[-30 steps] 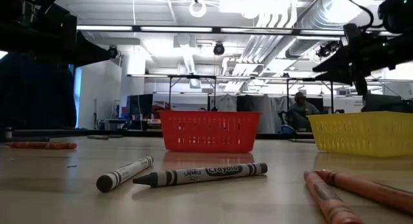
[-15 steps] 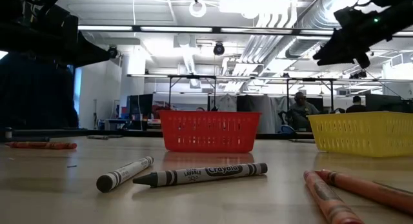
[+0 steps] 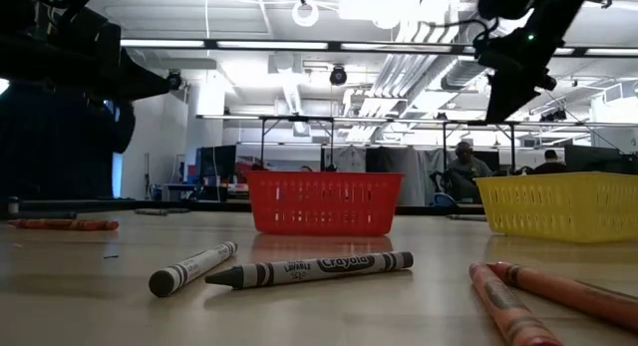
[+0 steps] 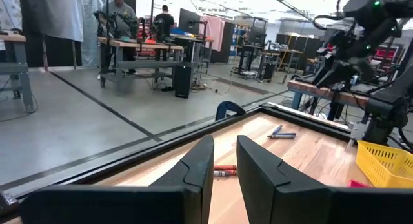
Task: Sort crayons
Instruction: Put the blue crayon into the yellow bin
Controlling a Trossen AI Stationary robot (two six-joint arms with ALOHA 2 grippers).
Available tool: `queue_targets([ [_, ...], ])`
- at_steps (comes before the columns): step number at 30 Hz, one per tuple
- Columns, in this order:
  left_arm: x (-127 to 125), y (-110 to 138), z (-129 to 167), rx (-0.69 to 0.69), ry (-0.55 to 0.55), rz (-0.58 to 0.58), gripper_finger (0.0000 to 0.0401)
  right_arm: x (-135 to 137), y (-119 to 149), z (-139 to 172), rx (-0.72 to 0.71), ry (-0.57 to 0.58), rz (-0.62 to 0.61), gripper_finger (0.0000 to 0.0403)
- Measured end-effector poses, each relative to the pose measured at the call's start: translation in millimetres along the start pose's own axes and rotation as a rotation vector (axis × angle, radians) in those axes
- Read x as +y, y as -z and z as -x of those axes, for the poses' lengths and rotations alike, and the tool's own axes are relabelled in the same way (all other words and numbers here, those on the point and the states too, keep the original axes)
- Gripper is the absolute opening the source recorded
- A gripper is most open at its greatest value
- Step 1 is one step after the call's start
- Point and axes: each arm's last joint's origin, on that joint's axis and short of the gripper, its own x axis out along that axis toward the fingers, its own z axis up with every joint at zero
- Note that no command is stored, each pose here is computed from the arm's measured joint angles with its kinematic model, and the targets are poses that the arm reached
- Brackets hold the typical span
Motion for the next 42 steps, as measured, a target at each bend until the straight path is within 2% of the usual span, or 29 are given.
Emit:
queue_targets([
  [5,0.0,0.0,0.0,0.0,0.0,0.0,0.0056,4.3,-8.9,-16.8,0.127,0.09,0.044,0.0122],
  [11,0.0,0.0,0.0,0.0,0.0,0.001,0.0056,4.0,-12.9,-44.0,0.24,0.127,0.07,0.0122],
  [22,0.0,0.0,0.0,0.0,0.0,0.006,0.0056,-15.4,-19.2,-80.1,0.353,0.171,0.087,0.0122],
  [35,0.0,0.2,0.0,0.002,0.001,0.006,0.0056,-17.5,-17.9,-121.6,0.492,0.075,0.316,0.0122],
  [42,0.0,0.2,0.0,0.002,0.0,0.006,0.0056,-14.9,-17.9,-141.3,0.514,0.053,0.416,0.0122],
])
